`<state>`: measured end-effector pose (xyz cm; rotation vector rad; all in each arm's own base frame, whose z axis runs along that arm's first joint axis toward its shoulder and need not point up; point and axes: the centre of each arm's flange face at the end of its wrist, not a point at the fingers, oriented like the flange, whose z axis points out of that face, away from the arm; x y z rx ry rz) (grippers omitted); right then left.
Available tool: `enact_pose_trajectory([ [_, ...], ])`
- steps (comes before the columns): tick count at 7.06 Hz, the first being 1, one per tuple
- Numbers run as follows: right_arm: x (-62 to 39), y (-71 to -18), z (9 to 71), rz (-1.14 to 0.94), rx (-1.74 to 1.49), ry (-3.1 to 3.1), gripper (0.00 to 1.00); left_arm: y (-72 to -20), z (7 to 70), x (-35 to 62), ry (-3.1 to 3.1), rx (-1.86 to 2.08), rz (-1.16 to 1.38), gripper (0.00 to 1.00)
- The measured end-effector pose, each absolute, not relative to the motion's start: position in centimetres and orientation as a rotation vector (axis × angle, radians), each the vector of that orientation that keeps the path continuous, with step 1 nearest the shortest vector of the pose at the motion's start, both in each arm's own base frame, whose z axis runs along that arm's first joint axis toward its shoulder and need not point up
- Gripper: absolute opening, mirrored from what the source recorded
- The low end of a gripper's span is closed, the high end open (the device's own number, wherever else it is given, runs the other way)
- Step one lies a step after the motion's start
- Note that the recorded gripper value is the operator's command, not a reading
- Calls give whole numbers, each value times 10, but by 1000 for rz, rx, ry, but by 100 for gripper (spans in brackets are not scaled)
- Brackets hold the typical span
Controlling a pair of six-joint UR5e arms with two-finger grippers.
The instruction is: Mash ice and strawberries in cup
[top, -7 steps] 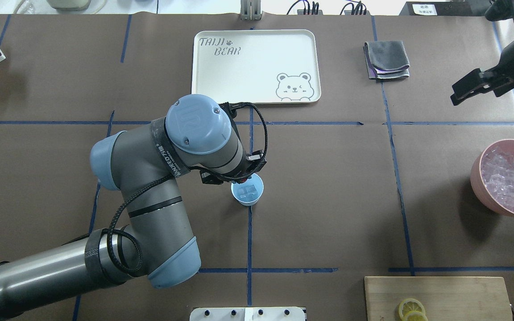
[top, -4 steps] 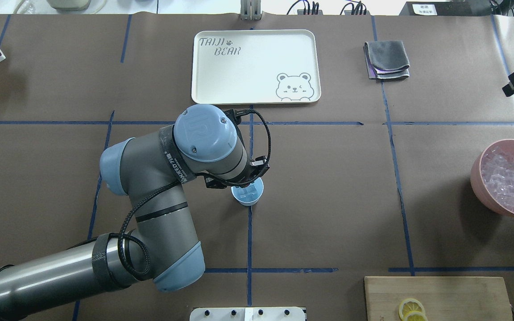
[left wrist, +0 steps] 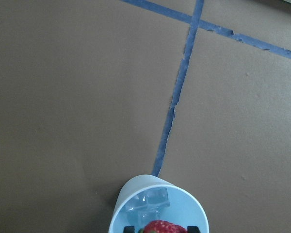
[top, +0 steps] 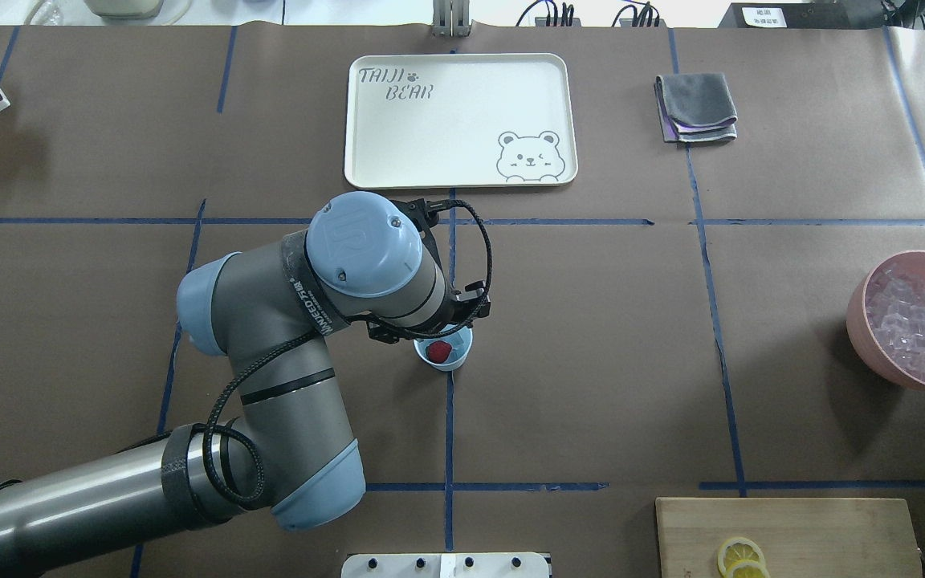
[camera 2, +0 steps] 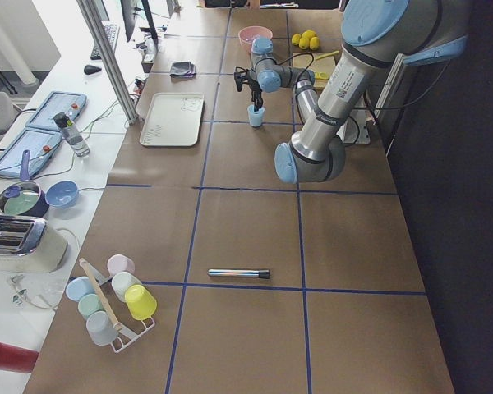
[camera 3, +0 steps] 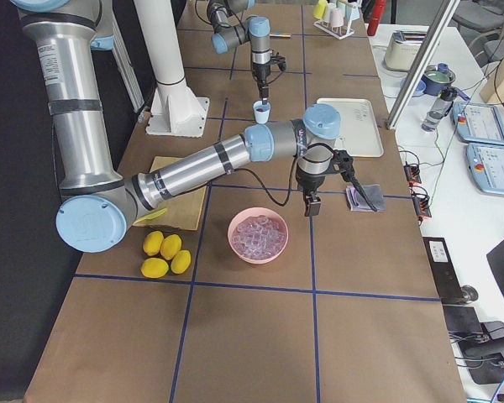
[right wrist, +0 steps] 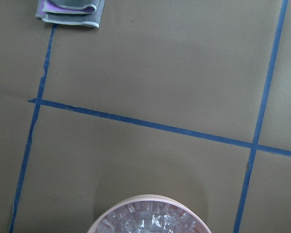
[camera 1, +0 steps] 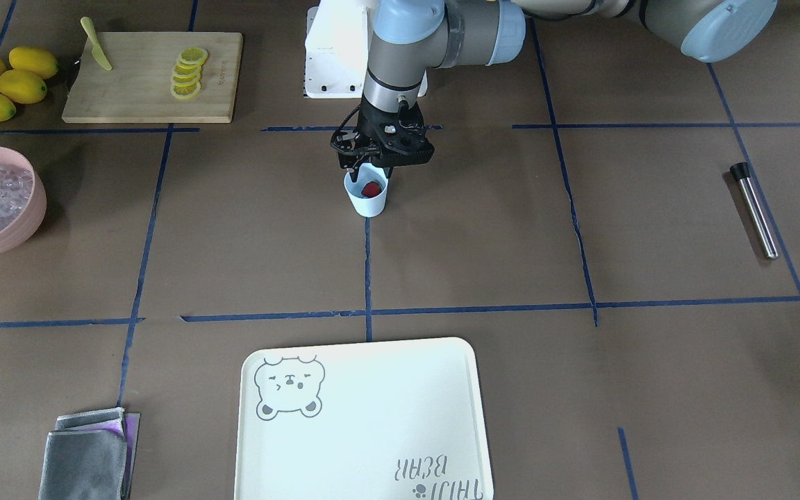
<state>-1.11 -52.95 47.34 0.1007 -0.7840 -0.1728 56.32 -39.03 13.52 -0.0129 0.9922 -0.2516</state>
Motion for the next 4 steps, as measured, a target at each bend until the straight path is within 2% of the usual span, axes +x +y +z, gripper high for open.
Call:
enact_pose_trajectory([
  [2,8,-528,502,-175,86,-801,99,-388,131,550,1007,-5,-250,100],
  [4,25,-524,551,-172,98,-823,99,-401,141,496,946,15,-215,100],
])
